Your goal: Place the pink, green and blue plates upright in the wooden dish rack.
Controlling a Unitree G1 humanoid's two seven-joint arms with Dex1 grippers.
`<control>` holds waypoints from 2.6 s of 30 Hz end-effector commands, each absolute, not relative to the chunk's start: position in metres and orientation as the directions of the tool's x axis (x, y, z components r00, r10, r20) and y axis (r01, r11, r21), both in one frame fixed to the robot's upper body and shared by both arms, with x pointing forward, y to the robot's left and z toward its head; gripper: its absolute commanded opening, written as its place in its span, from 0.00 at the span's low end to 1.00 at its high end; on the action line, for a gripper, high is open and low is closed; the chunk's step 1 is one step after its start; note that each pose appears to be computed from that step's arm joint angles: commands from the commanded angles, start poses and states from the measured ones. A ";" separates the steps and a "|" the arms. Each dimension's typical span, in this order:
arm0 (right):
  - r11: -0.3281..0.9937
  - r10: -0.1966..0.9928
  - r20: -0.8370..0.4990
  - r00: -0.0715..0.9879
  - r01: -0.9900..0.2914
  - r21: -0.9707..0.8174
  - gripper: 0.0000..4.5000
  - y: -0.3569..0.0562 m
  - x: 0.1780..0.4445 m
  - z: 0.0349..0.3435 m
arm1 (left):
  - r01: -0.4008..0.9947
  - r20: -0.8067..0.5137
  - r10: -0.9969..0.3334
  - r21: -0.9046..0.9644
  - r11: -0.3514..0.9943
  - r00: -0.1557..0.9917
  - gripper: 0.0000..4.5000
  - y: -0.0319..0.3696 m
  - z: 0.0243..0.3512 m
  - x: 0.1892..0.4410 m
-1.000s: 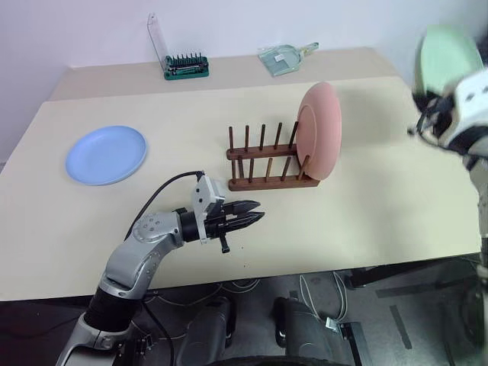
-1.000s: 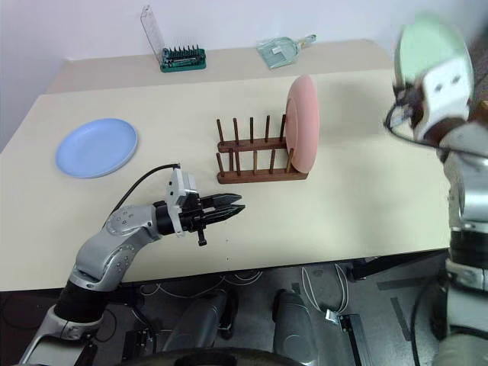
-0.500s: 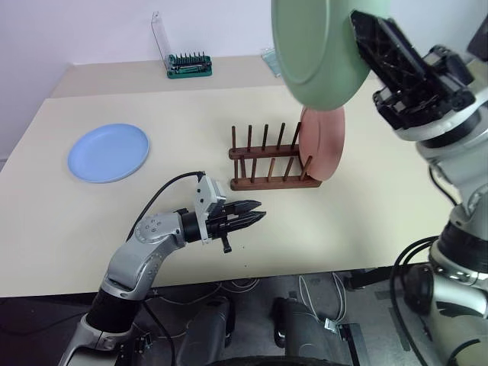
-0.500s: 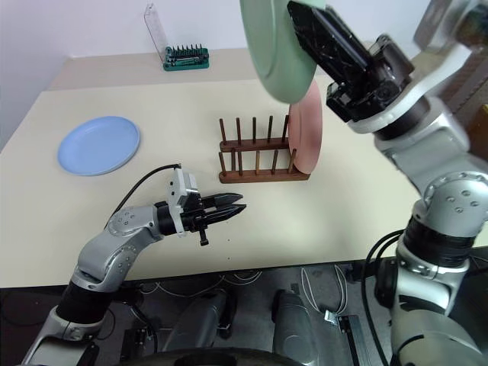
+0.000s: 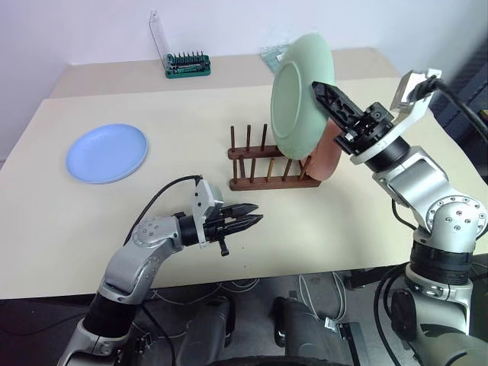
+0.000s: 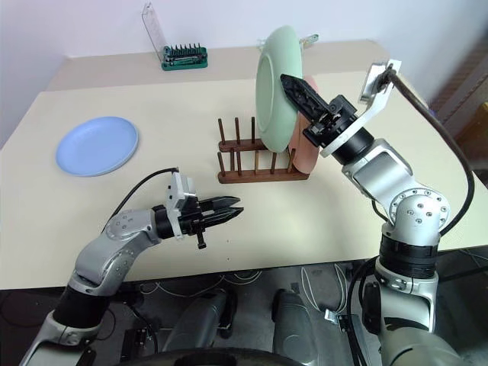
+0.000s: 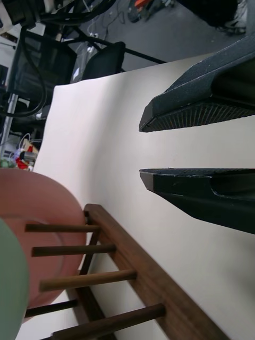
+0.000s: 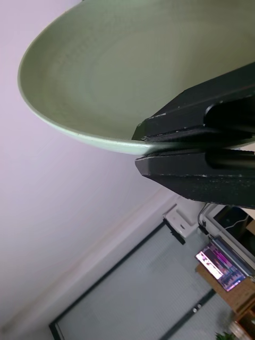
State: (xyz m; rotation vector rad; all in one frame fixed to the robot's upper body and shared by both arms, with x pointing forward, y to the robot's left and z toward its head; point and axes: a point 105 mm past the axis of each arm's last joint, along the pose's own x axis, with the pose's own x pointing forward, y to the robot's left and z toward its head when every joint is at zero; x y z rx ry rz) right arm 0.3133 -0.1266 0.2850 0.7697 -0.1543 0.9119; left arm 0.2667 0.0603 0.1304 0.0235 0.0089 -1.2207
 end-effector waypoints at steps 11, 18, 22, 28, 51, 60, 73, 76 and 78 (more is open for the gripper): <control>0.403 0.647 0.355 0.675 -0.698 0.592 0.01 -0.118 0.325 0.271 | 0.902 0.014 -0.908 0.105 0.418 0.419 0.24 0.070 0.137 0.274; 0.406 0.653 0.336 0.679 -0.688 0.601 0.01 -0.114 0.327 0.268 | 0.828 0.024 -0.840 0.158 0.539 0.542 0.24 0.086 0.138 0.289; 0.400 0.656 0.337 0.675 -0.690 0.604 0.32 -0.113 0.326 0.268 | 0.821 0.033 -0.834 0.157 0.549 0.551 0.24 0.088 0.140 0.289; 0.411 0.654 0.338 0.677 -0.693 0.592 0.99 -0.113 0.327 0.270 | 0.823 0.038 -0.837 0.158 0.545 0.546 0.24 0.086 0.144 0.288; 0.534 0.843 0.140 0.519 -0.778 -0.331 1.00 -0.092 0.292 0.319 | 0.401 0.180 -0.398 0.021 0.916 0.900 0.63 0.175 0.182 0.338; 0.403 0.902 0.069 0.425 -0.777 -0.483 1.00 -0.068 0.299 0.302 | -0.405 0.009 0.406 -0.073 0.912 0.914 0.99 0.315 0.186 0.343; 0.366 0.923 0.081 0.376 -0.795 -0.483 1.00 -0.058 0.294 0.295 | -0.608 -0.403 0.482 -0.290 0.739 0.778 0.99 0.363 0.137 0.363; 0.387 0.913 0.082 0.399 -0.788 -0.479 1.00 -0.060 0.295 0.291 | -0.604 -0.404 0.463 -0.375 0.703 0.789 0.81 0.362 0.136 0.369; 0.396 0.909 0.083 0.409 -0.784 -0.478 1.00 -0.061 0.294 0.290 | -0.599 -0.396 0.461 -0.384 0.703 0.794 0.58 0.361 0.137 0.371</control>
